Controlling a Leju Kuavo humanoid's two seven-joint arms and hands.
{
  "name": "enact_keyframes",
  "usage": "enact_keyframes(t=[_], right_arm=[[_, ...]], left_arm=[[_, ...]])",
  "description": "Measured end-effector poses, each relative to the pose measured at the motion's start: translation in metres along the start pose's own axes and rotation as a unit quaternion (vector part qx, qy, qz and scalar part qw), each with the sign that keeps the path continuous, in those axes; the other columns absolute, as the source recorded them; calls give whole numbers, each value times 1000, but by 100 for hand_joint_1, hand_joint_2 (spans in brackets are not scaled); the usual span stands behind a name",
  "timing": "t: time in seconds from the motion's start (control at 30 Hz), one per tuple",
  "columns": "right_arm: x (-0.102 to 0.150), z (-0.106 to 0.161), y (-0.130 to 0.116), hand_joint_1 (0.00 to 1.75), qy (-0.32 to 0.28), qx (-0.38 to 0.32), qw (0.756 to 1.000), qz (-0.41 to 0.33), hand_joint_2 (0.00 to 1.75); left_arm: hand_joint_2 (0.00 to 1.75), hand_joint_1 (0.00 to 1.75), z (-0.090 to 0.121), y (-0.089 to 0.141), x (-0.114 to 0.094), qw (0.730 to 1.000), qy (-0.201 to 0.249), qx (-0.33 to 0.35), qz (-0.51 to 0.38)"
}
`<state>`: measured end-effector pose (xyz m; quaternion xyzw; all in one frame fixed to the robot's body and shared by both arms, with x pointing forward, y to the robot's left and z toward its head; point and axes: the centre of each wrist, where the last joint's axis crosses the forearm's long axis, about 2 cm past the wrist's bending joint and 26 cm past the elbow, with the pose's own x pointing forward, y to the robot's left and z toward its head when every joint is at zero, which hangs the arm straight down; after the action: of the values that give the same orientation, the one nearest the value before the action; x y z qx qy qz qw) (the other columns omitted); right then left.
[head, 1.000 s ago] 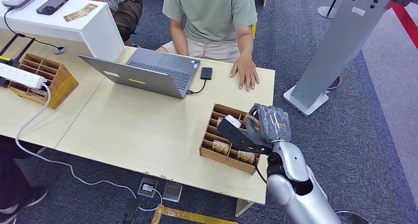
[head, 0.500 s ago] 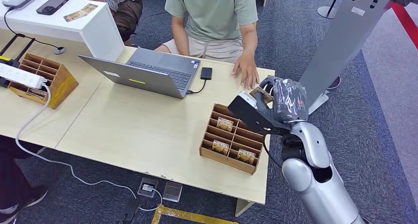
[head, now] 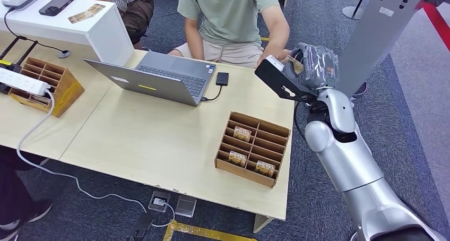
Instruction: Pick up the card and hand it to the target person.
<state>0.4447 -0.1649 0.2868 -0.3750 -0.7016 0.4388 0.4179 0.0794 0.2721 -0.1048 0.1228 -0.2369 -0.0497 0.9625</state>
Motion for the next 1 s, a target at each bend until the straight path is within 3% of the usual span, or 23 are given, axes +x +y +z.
enact_keyframes(t=[0.2, 0.3, 0.43, 0.77, 1.0], right_arm=[[-1, -11, 12, 138, 18, -3, 999, 36, 175], [-2, -13, 19, 126, 29, 9, 998, 54, 175], [-2, -12, 27, 2, 35, 26, 997, 63, 175], [4, -10, 38, 0, 17, 38, 997, 59, 175], [12, -3, 48, 0, -21, 29, 999, -25, 175]], left_arm=[[0, 0, 1, -2, 0, 1000, -5, -2, -1], [0, 0, 1, -3, 1, 1000, -5, -2, -1], [0, 0, 1, -3, 0, 1000, -5, -2, -1], [0, 0, 1, -3, 0, 1000, -5, -1, 0], [0, 0, 1, -3, 0, 1000, -1, 5, 5]])
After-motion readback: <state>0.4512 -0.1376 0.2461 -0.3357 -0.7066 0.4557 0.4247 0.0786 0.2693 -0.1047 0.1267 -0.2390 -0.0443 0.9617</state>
